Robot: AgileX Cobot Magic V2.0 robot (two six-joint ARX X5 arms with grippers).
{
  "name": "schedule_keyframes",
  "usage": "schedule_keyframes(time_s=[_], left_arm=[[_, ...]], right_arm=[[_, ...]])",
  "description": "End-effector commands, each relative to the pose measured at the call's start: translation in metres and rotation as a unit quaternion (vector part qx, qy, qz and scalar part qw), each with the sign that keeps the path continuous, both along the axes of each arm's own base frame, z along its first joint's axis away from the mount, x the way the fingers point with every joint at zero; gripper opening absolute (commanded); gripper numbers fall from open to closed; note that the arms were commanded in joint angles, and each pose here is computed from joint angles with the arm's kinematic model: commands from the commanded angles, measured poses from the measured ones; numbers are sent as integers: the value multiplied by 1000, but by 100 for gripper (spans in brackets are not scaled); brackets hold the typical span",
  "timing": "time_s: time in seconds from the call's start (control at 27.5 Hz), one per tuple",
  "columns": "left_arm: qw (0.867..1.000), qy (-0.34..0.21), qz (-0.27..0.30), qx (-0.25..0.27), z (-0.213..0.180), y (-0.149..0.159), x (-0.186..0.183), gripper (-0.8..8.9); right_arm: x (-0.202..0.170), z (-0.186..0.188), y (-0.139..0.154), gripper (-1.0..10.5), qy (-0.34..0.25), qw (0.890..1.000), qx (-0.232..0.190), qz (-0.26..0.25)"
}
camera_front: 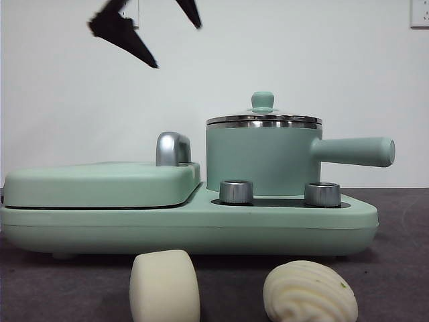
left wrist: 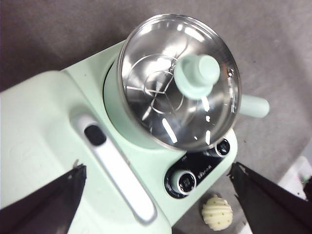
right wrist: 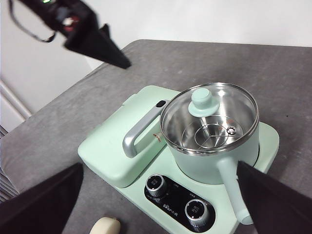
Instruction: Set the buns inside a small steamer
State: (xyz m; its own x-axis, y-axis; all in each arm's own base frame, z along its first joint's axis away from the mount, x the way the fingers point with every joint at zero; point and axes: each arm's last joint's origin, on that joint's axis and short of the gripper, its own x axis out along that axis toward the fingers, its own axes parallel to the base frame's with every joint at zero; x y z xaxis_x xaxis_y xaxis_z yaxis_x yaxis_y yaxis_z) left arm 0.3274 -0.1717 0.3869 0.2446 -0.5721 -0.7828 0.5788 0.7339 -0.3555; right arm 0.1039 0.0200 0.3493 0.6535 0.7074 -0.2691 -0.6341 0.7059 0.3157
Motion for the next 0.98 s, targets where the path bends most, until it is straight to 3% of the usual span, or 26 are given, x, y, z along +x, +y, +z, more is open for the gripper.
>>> schedule_keyframes(time_s=[0.04,0.44,0.66,0.8,0.98], left_arm=[[1000,-19,-17,9,7,-21,15,463],[998,-41,-56,10,-22,-90,41,459],[992,-79,-80,48,-30,-114,32,424],[990,-86,-96,63,-34,-124,25,365],[988,-84,-98,87,-48,-132,29,362]], right_arm=[[0,5,0,504,-11,1000,-1,2],[0,5,0,504,-11,1000,-1,2],[0,5,0,504,-10,1000,-1,2],[0,5,0,504,-10,1000,-1,2],[0,5,0,504,-10,1000,-2,-1]])
